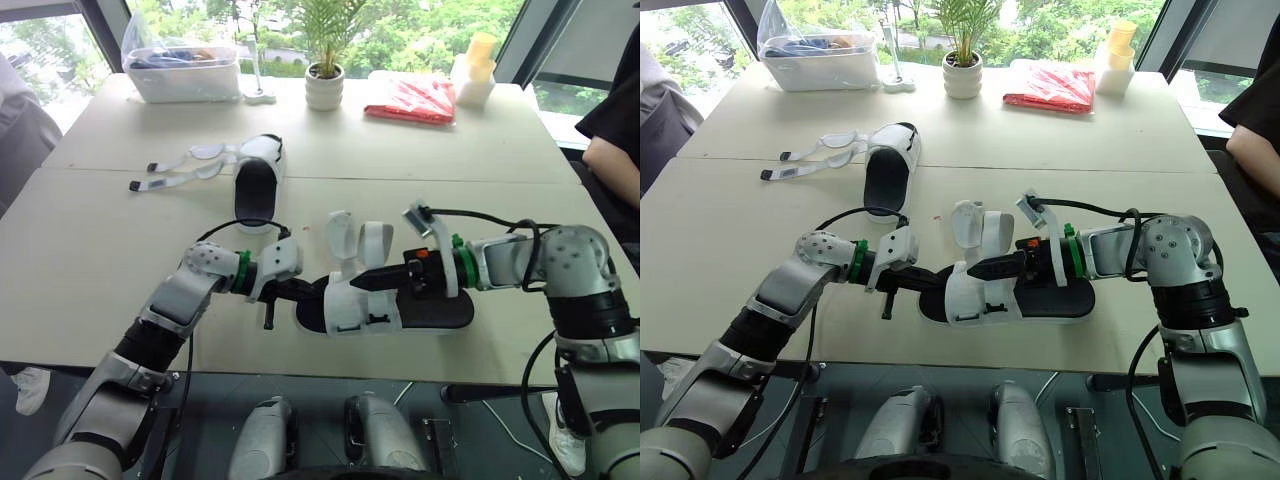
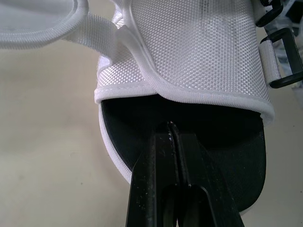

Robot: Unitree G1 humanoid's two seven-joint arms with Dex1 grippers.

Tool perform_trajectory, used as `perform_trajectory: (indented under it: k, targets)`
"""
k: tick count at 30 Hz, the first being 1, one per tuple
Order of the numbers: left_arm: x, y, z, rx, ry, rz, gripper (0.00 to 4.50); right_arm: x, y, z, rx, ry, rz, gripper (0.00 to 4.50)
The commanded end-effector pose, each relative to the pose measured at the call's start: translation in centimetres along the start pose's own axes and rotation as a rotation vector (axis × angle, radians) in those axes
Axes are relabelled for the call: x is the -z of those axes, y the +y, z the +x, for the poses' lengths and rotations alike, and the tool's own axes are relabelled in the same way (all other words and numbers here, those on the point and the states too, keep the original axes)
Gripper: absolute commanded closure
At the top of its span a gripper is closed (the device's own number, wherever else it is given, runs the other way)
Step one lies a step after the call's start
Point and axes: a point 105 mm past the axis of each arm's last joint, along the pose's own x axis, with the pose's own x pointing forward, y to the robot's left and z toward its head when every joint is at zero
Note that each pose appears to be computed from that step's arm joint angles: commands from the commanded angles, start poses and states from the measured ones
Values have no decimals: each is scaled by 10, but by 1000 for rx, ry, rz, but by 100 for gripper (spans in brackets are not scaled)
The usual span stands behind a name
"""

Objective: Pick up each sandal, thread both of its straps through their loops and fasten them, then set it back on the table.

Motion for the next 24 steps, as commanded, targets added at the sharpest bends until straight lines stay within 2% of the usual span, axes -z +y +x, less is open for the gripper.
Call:
perform_trajectory:
  k: [1, 6, 11, 18, 24]
  targets:
    - [10, 1, -2, -8, 39, -32, 450, -1, 0, -3, 25, 14, -11, 444]
    - [9, 1, -1, -10, 33, -32, 450, 16, -15, 5, 107, 60, -28, 444]
    - [10, 2, -1, -12, 34, -31, 450, 20, -23, 7, 176, 62, -126, 444]
    - [10, 2, 0, -12, 33, -31, 450, 22, 15, 1, 4, 18, -334, 444]
    - [9, 2, 1, -10, 31, -28, 450, 34, 24, -3, -25, 73, -427, 444]
